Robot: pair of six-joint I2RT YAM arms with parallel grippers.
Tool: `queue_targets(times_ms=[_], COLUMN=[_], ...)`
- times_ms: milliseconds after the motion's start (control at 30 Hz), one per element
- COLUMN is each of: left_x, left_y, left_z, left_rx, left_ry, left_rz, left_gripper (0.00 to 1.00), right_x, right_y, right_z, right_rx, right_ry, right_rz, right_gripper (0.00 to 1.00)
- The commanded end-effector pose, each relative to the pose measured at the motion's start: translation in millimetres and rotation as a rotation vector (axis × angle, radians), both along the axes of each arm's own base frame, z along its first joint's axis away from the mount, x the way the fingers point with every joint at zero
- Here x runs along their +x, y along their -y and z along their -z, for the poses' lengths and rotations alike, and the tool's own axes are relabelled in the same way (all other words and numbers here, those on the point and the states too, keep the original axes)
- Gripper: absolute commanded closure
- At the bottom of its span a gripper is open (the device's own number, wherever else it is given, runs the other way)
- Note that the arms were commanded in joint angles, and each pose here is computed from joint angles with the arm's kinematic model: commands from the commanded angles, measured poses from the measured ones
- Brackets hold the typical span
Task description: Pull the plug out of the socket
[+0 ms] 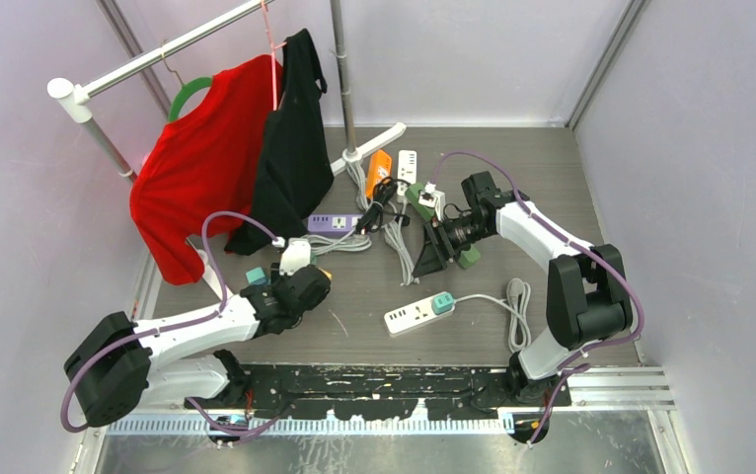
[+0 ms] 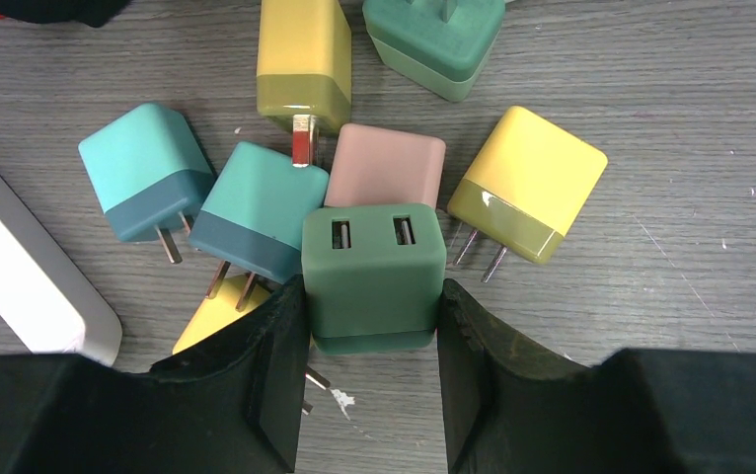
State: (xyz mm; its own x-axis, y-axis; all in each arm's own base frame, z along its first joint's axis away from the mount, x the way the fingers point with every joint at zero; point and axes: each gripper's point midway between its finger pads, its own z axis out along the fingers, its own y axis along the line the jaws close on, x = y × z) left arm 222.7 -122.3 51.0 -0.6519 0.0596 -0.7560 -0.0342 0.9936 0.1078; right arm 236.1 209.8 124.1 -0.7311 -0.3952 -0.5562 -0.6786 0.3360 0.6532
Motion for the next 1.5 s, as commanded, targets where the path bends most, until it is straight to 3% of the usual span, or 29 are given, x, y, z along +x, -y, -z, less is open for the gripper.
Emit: queue_targets(times_ms=[0,167,433,567,833,967,1233,1467], left_x=[8.9,8.8,6.2,2.4,-28.8,-41.7,-59.3,-72.3], left_y=[3.3,3.5,9.5,26.9,101.1,116.6,138.9,157.0], left_z=[-14.7,-16.9,-28.0,-42.2,-79.5,-93.1,-106.7,-105.2], left_rx=[-0.034,-0.036,-0.087,-0.175,-0.536,-0.666,-0.8,-0.788], left_ry=[0.045,0.046,0.06,0.068,0.151,0.226,0.288,0.305], left_rz=[-0.028,-0.025,0.022,0.117,0.551,0.664,0.823,1.005], left_gripper=[0.6,0.4,0.26,0.22,0.21,0.21,0.18,0.14], right_x=[3.9,2.7,1.4,-1.4,-32.7,-46.9,-67.4,-54.5], right_y=[-0.9,0.2,3.4,4.5,12.4,18.8,39.8,48.2], right_z=[-13.4,-14.0,-11.8,-10.2,-14.9,-13.8,2.4,12.4], right_rx=[0.022,0.018,0.002,-0.003,0.058,0.073,0.06,0.003], right_ry=[0.059,0.076,0.114,0.139,0.344,0.413,0.583,0.76], right_rz=[-0.013,-0.024,-0.038,-0.062,-0.293,-0.401,-0.613,-0.605], right_gripper=[0.34,0.34,0.34,0.34,0.31,0.27,0.15,0.12])
